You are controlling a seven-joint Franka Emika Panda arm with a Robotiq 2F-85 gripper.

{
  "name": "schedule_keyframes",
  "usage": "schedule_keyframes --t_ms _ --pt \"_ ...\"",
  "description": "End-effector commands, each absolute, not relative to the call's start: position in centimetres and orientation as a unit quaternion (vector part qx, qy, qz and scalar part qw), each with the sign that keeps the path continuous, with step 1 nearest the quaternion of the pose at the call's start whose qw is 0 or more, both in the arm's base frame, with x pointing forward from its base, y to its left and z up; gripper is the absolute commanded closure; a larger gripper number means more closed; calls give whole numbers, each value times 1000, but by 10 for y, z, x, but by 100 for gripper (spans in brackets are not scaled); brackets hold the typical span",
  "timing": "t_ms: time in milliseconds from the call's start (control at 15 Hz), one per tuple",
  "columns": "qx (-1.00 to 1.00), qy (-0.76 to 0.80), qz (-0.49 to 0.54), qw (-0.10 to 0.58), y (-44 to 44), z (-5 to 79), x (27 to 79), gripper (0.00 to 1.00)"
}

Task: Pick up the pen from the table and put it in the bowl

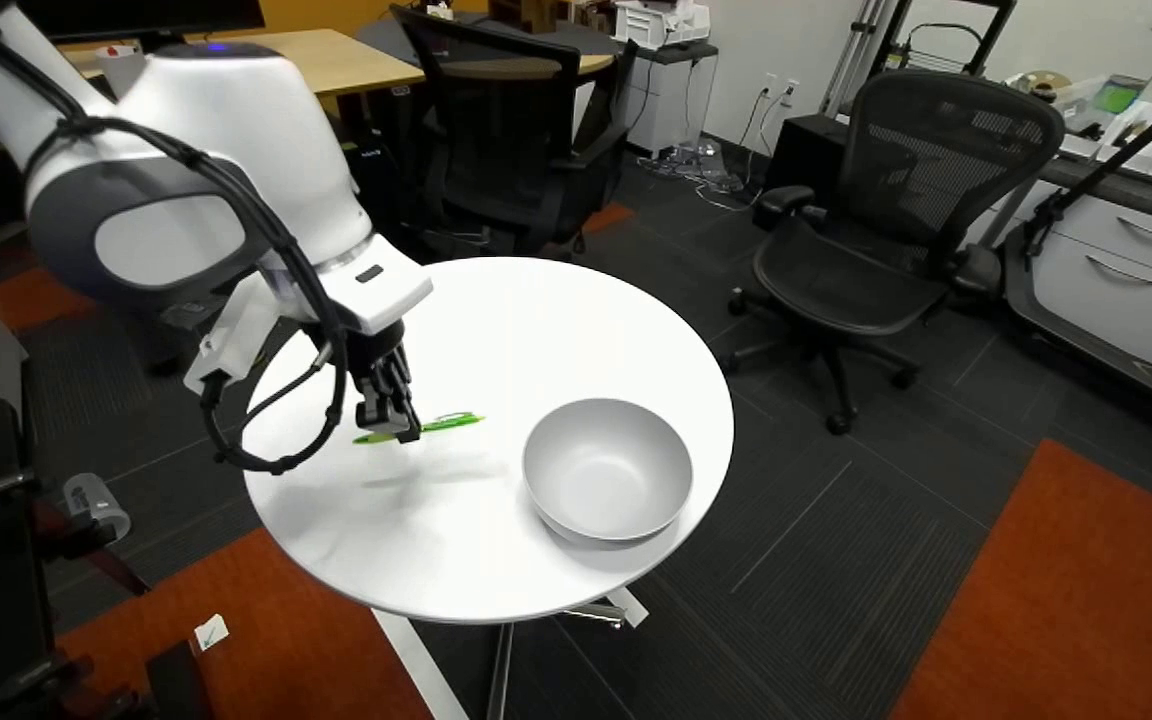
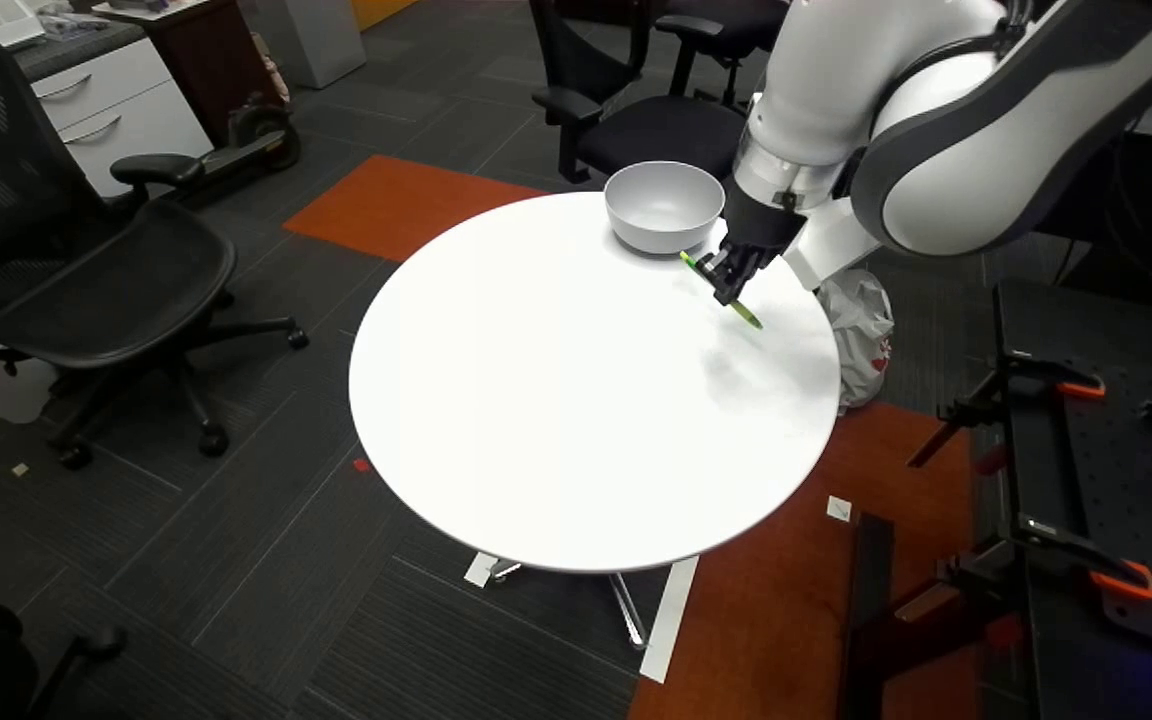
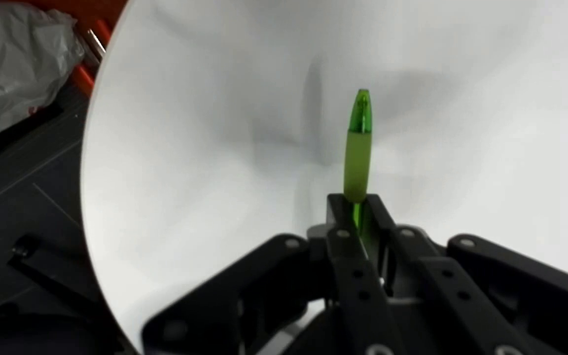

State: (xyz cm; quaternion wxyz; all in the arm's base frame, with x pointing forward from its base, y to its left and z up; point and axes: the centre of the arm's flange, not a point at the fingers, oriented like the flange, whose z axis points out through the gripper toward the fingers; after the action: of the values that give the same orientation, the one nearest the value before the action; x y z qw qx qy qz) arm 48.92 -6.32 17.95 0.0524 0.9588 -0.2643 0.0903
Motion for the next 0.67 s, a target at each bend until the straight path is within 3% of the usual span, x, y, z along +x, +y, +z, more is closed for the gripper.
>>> schedule_keyframes --t_ms 0,600 --pt "953 -262 137 63 -69 232 486 97" --pt "936 -286 194 69 -136 289 520 97"
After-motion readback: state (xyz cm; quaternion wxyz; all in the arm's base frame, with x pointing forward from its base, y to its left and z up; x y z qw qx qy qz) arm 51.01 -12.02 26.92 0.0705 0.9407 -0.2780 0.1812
